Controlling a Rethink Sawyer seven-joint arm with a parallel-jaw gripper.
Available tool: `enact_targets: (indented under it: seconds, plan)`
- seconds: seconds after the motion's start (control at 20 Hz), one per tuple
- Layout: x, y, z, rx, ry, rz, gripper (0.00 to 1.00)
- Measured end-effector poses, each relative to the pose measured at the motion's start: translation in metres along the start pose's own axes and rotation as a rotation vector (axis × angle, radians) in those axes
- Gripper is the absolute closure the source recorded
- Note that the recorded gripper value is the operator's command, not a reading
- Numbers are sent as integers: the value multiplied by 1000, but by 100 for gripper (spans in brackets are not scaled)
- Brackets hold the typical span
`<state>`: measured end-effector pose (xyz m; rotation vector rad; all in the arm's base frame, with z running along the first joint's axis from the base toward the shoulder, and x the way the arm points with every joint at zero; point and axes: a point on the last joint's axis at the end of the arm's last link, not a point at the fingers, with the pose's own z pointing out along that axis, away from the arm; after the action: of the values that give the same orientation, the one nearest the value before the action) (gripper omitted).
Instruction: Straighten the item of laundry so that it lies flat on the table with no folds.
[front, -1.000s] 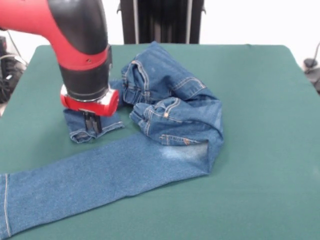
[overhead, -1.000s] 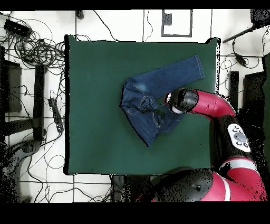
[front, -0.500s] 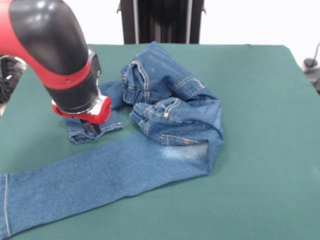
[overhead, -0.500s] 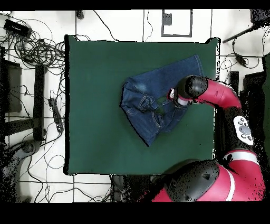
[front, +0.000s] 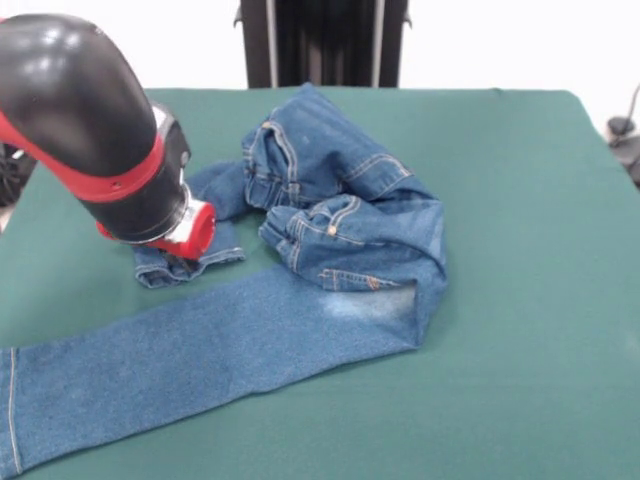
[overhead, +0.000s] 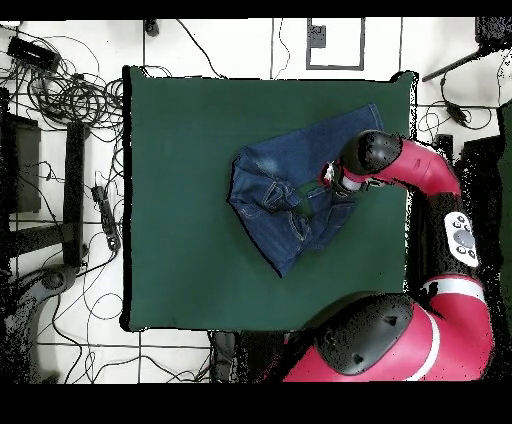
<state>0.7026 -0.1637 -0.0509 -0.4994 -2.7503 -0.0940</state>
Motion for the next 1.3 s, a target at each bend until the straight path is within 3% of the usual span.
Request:
enact_targets:
  seconds: [0.25,0.45,0.65,1.0,1.3]
  plan:
    - [-21,-11,-10,-17,-39,25,100]
    - [-45,-45,-27,-1,-146,59,100]
    - [-51,-67,-36,23,-199,71,100]
    - [-61,-107,-73,69,-279,98,100]
    - [-75,-127,-94,102,-338,116,100]
